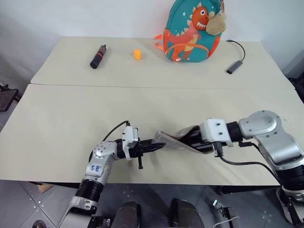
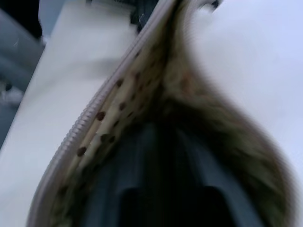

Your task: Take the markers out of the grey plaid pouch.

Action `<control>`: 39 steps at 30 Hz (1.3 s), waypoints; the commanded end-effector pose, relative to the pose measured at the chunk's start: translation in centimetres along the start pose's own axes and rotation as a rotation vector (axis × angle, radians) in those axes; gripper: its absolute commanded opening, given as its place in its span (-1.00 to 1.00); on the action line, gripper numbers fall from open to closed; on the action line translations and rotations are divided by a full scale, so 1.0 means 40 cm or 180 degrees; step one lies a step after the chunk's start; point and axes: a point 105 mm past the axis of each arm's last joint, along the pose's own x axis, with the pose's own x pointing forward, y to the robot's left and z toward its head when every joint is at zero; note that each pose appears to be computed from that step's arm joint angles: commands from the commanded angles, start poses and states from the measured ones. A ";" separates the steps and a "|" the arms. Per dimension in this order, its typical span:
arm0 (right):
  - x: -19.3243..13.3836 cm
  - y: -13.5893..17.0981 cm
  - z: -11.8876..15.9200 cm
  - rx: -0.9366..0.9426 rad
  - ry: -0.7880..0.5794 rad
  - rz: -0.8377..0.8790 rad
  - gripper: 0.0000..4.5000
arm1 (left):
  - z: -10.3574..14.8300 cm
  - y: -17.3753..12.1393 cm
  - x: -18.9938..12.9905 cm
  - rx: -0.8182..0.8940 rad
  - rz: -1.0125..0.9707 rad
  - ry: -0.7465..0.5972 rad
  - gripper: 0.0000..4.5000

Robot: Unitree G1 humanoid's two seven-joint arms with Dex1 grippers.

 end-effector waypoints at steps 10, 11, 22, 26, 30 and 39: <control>0.056 -0.021 -0.023 -0.0226 0.0925 -0.0138 -0.03 | 0.005 -0.002 0.001 0.0006 0.0059 -0.0047 -1.00; 0.062 -0.030 -0.030 -0.0259 0.1010 -0.0215 -0.03 | 0.005 -0.002 0.001 0.0006 0.0057 -0.0048 -1.00; 0.089 -0.027 -0.036 -0.0435 0.1054 -0.0291 -0.34 | 0.009 0.006 0.000 0.0004 0.0081 -0.0052 -1.00; 0.074 -0.033 0.003 -0.0620 0.0699 -0.0323 -0.34 | 0.009 0.008 -0.001 0.0006 0.0097 -0.0051 -1.00; 0.030 -0.029 0.053 -0.0957 0.0153 -0.0239 -0.34 | 0.009 0.008 -0.003 0.0008 0.0114 -0.0045 -1.00; -0.053 -0.027 0.019 -0.0838 -0.0235 -0.0254 -0.99 | 0.004 0.002 -0.008 -0.0007 0.0119 -0.0026 -1.00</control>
